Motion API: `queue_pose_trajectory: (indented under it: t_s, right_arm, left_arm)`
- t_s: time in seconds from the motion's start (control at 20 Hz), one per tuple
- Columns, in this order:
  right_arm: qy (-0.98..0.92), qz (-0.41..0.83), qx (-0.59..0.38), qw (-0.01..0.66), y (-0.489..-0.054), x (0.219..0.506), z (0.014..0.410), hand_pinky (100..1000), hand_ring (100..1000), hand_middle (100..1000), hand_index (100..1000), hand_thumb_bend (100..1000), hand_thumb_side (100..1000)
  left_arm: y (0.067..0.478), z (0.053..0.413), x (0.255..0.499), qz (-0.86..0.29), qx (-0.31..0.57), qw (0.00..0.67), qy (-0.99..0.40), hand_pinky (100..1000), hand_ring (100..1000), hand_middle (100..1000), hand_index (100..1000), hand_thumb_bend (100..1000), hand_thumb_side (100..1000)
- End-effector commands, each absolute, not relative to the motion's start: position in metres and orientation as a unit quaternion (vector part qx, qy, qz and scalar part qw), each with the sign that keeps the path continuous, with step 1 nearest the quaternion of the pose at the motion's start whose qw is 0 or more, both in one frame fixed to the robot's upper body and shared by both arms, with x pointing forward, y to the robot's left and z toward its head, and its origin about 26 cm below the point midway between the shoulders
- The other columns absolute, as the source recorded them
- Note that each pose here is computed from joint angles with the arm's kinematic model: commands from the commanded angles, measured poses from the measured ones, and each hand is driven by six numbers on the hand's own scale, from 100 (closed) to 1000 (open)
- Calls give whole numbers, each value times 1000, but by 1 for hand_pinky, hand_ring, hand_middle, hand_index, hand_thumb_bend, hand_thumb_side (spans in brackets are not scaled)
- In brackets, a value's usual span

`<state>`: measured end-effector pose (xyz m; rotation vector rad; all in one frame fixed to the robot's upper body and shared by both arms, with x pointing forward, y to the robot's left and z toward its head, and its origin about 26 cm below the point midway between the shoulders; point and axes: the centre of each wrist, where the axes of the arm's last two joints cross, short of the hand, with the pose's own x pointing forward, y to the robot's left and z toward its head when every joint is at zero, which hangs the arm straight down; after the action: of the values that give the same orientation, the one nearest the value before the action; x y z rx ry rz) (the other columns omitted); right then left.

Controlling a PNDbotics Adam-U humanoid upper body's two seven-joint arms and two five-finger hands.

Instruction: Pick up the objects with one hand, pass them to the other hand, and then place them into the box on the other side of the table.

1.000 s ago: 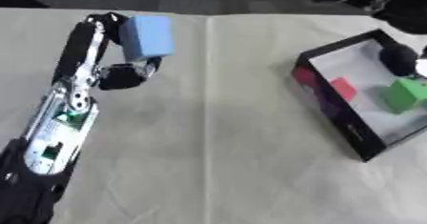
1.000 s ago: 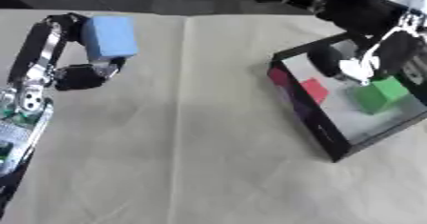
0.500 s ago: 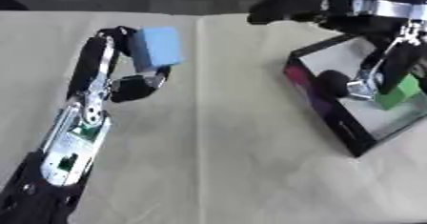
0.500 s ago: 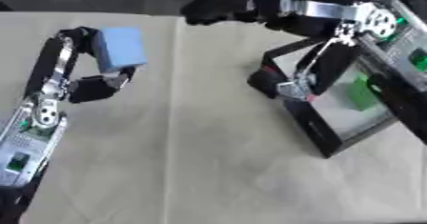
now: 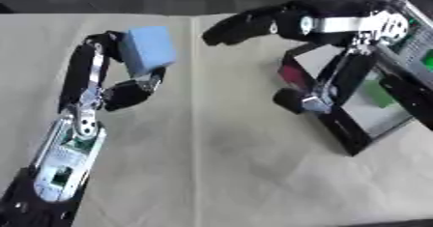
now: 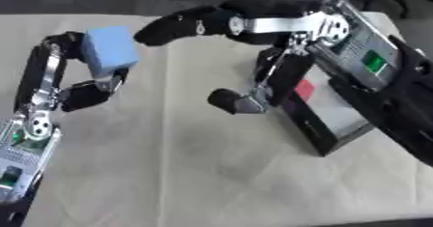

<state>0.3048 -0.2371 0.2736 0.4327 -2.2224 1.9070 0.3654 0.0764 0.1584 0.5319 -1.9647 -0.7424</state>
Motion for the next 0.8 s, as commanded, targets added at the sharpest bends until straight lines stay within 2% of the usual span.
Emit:
queue_pose_trajectory:
  t_s: [0.05,0.8]
  right_arm:
    - [-729,670,132,44,-231,302,281,1000,1000,1000,1000,100,200]
    - [-768,634,44,80,-218,303,295,1000,1000,1000,1000,100,198]
  left_arm:
    - [67,169,358,-292,215,444,-820,757,557,475,559,100,186]
    - [46,168,351,-298,198,429,-830,760,557,471,556,100,200]
